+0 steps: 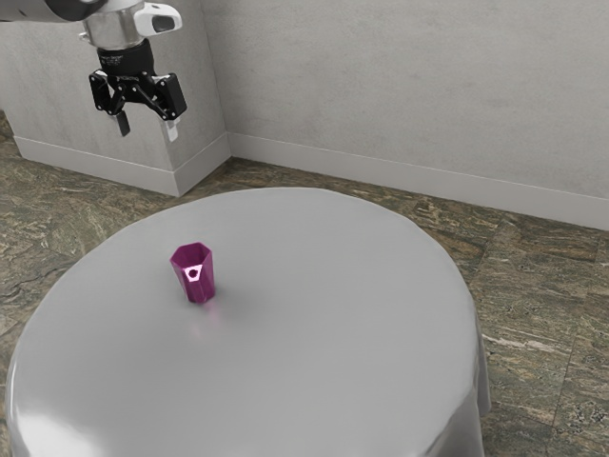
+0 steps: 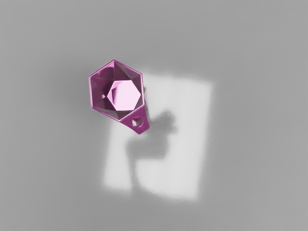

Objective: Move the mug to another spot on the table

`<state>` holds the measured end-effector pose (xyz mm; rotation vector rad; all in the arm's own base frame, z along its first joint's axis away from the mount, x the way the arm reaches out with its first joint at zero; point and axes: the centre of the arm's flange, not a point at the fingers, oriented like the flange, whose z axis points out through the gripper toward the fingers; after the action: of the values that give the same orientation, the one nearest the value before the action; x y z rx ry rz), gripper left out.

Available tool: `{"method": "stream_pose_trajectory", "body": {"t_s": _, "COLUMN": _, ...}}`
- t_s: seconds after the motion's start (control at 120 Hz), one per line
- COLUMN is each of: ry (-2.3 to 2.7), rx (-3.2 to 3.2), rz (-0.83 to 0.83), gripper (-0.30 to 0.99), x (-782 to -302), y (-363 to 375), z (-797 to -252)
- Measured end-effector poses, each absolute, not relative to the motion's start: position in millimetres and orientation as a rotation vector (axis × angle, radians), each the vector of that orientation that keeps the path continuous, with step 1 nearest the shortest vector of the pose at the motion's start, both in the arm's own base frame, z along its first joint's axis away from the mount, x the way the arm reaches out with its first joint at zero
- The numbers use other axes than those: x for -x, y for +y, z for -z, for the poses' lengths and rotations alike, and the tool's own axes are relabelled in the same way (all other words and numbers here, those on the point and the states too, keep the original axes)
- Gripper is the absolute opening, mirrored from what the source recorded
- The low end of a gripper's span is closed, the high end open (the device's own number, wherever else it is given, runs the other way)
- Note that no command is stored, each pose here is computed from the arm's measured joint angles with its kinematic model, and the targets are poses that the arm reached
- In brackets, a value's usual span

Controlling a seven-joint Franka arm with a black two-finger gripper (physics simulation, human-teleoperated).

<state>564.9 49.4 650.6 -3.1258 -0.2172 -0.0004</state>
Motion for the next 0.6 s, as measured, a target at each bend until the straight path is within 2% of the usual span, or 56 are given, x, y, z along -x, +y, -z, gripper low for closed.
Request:
{"method": "stream_pose_trajectory", "body": {"t_s": 0.233, "ry": -0.202, "rx": 3.123, "rz": -0.014, "gripper": 0.69, "x": -566, "y": 44, "z": -647}}
{"method": "stream_pose_trajectory", "body": {"t_s": 0.6, "ry": -0.445, "rx": 3.084, "rz": -0.13, "gripper": 0.69, "x": -594, "y": 43, "z": -595}}
